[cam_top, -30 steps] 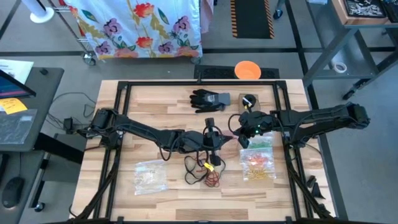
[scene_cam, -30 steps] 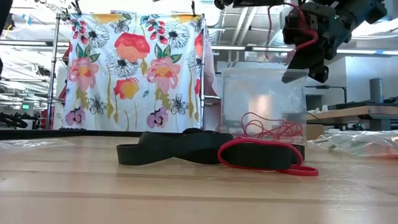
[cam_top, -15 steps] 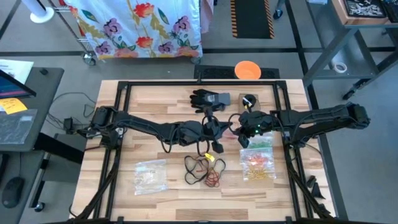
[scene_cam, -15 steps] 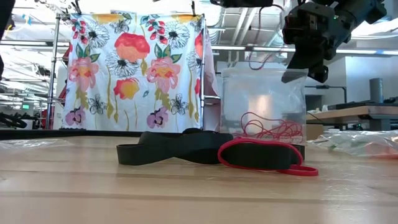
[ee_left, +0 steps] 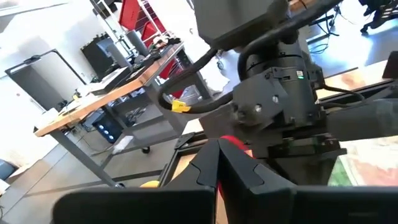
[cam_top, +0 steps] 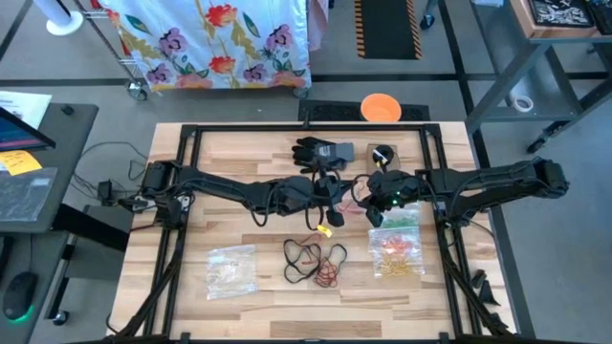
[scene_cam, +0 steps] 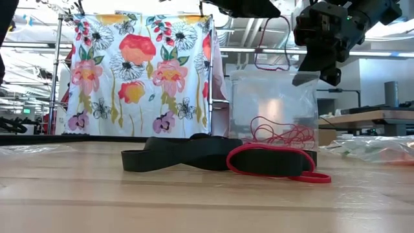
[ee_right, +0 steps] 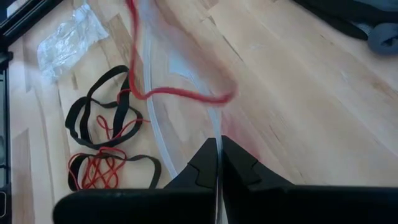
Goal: Sort rubber bands
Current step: Put the red rubber band into the transparent zip bag
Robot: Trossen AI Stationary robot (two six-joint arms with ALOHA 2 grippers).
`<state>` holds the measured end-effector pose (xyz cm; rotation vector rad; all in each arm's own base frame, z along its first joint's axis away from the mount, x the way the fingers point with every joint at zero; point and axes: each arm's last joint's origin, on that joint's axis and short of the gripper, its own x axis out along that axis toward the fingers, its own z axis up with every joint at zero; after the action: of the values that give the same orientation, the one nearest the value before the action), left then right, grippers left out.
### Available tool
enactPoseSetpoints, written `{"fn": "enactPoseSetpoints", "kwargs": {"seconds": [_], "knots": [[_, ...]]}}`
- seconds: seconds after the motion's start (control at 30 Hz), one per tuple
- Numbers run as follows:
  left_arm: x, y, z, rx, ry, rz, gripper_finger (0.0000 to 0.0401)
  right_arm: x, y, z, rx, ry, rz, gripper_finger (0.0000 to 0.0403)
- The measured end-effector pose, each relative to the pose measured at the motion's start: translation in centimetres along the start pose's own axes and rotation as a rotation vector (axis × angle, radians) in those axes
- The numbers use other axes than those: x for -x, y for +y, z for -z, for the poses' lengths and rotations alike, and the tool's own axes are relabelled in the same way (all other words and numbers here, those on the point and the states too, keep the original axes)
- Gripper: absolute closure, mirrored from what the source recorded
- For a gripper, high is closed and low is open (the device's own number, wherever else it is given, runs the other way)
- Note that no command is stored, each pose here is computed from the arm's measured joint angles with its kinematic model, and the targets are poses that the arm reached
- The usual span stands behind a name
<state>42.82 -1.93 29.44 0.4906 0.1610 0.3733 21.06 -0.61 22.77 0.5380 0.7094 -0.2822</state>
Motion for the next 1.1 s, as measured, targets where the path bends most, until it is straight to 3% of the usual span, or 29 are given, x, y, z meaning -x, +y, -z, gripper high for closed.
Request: {"fn": "enactPoseSetpoints", "kwargs": {"seconds": [0.63, 1.1], "knots": [[-0.1, 0.3, -0.3, -0.060, -0.035, -0.028, 0.0401, 0.0, 0.0, 0.0, 0.008, -0.002, 0.001, 0.0391], [-0.1, -0.4, 0.8, -0.031, 0.037, 0.110, 0.0401, 0.0, 0.0, -0.1, 0.008, -0.008, -0.003, 0.0391]]}}
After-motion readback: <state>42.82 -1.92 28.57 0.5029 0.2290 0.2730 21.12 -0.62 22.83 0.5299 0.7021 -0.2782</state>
